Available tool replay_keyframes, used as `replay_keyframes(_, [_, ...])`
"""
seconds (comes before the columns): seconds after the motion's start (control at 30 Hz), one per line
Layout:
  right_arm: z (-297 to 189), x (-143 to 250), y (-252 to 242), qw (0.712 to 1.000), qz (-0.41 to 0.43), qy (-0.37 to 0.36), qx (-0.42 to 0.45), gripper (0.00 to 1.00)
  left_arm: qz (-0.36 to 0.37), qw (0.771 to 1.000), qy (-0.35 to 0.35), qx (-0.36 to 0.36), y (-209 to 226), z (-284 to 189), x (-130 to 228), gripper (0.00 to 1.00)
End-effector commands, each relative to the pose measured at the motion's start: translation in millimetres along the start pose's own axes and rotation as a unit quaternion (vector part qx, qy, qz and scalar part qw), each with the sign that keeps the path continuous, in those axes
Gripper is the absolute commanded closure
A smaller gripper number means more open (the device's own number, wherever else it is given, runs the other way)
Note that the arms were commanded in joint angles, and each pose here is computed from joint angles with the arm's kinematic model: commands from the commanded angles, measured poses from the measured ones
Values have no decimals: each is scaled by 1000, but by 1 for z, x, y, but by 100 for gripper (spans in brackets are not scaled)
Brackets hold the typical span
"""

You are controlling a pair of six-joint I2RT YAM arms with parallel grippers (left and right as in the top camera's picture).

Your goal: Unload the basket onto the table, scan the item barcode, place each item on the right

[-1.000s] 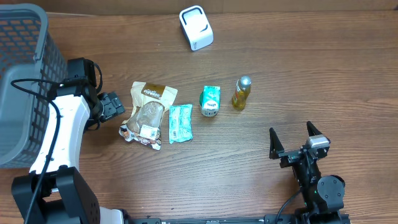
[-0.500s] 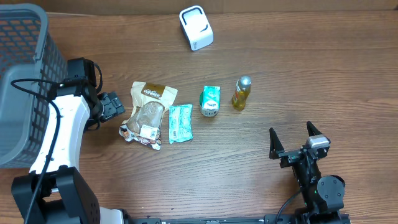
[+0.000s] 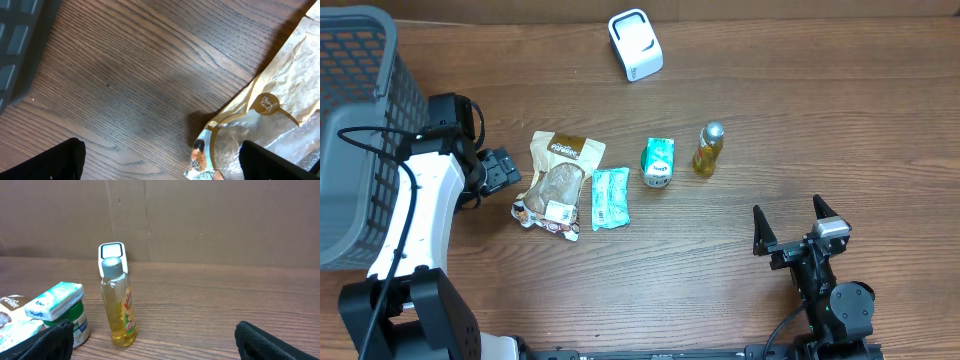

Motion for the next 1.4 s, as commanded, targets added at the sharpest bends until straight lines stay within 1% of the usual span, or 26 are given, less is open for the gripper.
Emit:
replay_keyframes(0.0, [0, 2, -2, 1000, -2, 0, 7, 0, -10, 1000, -12, 1, 2, -6, -2, 1])
replay_keyframes(0.43, [0, 2, -2, 1000, 3, 0, 7, 0, -10, 1000, -12, 2, 2, -6, -2, 0])
replay_keyframes(0.53, [0, -8, -1, 1000, 2, -25, 1, 0, -10, 1000, -12, 2, 2, -6, -2, 0])
replay_keyframes(0.6, [-1, -14, 9, 999, 0, -40, -34, 0, -10, 1000, -12, 2, 2, -6, -2, 0])
replay_keyframes(0.7, [-3, -23, 10, 998, 0, -46, -42, 0, -10, 1000, -12, 2, 2, -6, -2, 0])
replay_keyframes(0.77, [-9, -43, 8, 998, -1, -56, -40, 0, -10, 1000, -12, 2, 2, -6, -2, 0])
replay_keyframes(0.87, [-29, -94, -1, 997, -2, -68, -30, 0, -10, 1000, -12, 2, 2, -6, -2, 0])
replay_keyframes(1.0, [-47, -156, -9, 998, 6, -49, -29, 0, -10, 1000, -12, 2, 2, -6, -2, 0])
replay_keyframes(1.1, [-47, -190, -14, 999, 8, -29, -31, 0, -10, 1000, -12, 1, 2, -6, -2, 0])
replay_keyframes(1.13, [-44, -211, -17, 999, 10, -9, -34, 0, -10, 1000, -12, 1, 2, -6, -2, 0])
replay_keyframes(1.23, [-30, -235, -21, 998, 14, 43, -41, 0, -10, 1000, -12, 2, 2, -6, -2, 0])
replay_keyframes(1.37, [-1, -249, -24, 988, 22, 145, -53, 0, -10, 1000, -12, 2, 2, -6, -2, 0])
Point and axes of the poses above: each gripper's point midway between its finger pads, its own z axis out along the fingers, its own y axis along the line the jaws close on, x = y × z, the point moved 3 cm from there along -z, back along the fingers, and after that the axes turned 10 degrees about -z, right-handed, at the moved point
